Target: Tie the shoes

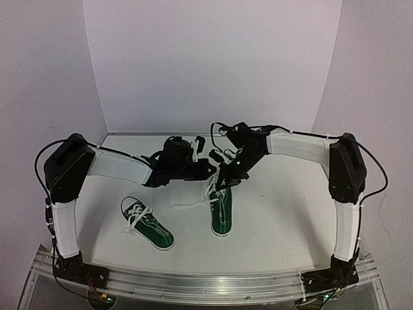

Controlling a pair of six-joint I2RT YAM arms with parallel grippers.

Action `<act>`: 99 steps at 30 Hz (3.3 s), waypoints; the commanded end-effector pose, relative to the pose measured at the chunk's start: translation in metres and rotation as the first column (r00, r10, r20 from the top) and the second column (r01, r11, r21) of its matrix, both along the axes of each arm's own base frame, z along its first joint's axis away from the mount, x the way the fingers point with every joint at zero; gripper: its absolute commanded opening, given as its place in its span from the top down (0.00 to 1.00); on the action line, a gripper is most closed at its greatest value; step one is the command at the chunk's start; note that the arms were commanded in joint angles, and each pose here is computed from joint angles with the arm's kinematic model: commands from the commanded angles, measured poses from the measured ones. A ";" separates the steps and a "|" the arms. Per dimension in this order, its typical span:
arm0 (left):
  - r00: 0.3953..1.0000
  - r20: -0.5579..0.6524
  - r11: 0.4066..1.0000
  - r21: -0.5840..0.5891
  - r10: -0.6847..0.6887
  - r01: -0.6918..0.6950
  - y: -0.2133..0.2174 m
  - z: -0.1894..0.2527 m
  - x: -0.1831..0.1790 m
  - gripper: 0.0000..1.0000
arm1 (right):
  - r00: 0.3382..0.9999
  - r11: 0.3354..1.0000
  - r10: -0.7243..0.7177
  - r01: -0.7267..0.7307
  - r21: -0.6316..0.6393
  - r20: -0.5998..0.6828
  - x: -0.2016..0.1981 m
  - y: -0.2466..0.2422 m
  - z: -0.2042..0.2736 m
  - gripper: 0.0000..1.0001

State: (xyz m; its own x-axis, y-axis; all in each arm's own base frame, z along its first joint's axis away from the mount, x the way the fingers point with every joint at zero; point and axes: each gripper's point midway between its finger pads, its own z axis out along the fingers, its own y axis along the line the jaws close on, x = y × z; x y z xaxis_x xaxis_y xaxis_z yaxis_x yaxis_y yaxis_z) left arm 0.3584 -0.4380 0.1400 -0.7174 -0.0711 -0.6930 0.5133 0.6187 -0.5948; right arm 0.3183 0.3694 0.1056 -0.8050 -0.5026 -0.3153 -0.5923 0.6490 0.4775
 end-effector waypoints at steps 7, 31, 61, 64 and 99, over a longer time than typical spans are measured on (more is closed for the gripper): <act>0.992 -0.125 0.995 -0.097 -0.022 0.009 -0.017 -0.002 0.000 1.00 | 0.999 0.998 -0.005 0.002 0.064 0.052 0.000 0.001 0.030 1.00; 0.735 -0.519 0.898 -0.195 -0.436 0.395 -0.025 -0.026 -0.093 1.00 | 0.997 0.993 -0.055 0.049 0.103 0.055 0.007 -0.009 0.038 0.93; 0.709 -0.531 0.884 -0.325 -0.464 0.335 -0.032 -0.015 -0.071 1.00 | 0.974 0.960 -0.216 0.226 0.164 -0.072 -0.038 -0.020 0.026 0.58; 0.707 -0.531 0.881 -0.342 -0.467 0.326 -0.032 -0.012 -0.071 1.00 | 0.970 0.959 -0.229 0.239 0.155 -0.079 -0.036 -0.019 0.019 0.59; 0.704 -0.516 0.866 -0.389 -0.488 0.315 -0.031 -0.006 -0.072 1.00 | 0.958 0.953 -0.281 0.285 0.099 -0.049 -0.032 -0.006 -0.018 0.74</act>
